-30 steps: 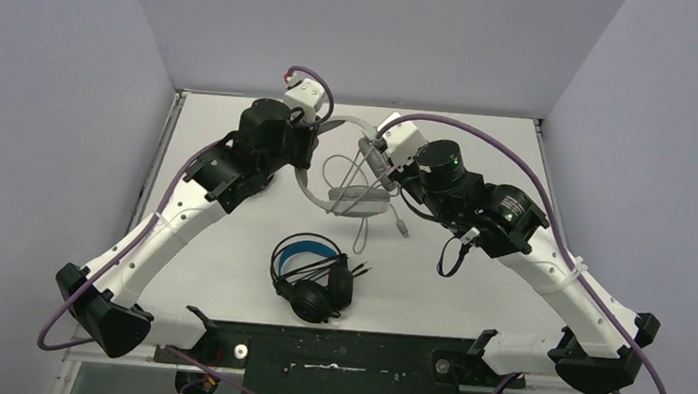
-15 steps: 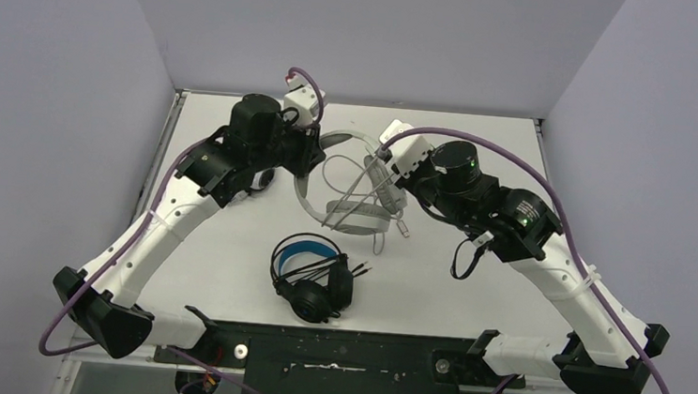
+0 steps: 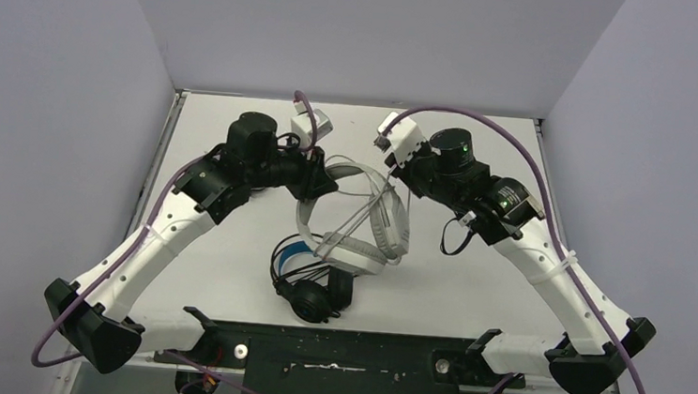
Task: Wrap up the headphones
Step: Wrap the headphones cable around the headphones.
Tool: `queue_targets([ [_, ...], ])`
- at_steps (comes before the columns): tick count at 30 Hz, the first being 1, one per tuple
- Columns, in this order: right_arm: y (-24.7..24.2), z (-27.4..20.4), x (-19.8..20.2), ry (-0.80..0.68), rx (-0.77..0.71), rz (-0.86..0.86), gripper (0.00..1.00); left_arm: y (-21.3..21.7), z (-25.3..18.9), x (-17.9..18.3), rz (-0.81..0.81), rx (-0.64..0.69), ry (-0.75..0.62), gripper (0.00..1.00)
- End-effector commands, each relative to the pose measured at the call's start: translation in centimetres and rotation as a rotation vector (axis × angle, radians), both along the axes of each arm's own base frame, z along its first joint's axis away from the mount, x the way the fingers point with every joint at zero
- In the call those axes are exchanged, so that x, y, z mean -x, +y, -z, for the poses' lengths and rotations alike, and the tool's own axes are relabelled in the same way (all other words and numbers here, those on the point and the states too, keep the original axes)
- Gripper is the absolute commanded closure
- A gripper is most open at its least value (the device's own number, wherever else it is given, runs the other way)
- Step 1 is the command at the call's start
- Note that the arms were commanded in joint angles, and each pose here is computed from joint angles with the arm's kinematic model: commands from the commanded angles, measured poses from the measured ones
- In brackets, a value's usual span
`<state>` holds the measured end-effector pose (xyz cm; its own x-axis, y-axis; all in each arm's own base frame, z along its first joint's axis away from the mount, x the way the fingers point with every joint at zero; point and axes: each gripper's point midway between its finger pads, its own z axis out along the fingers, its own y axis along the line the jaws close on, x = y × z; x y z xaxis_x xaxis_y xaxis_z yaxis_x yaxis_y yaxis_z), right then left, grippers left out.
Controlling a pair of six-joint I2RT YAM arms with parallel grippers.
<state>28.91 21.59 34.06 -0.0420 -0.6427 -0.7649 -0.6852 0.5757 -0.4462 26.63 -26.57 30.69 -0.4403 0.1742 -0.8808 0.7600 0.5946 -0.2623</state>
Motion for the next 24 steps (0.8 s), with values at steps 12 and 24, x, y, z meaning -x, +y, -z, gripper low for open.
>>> queue_targets([
  [12,3.1,4.4,-2.2,0.145,-0.329,-0.120,0.65,-2.4,-10.4,6.6,0.177,0.423,0.142,1.00],
  [24,4.9,6.9,-6.7,0.242,-0.669,-0.054,0.35,-0.4,-13.1,4.8,-0.012,0.434,0.227,1.00],
])
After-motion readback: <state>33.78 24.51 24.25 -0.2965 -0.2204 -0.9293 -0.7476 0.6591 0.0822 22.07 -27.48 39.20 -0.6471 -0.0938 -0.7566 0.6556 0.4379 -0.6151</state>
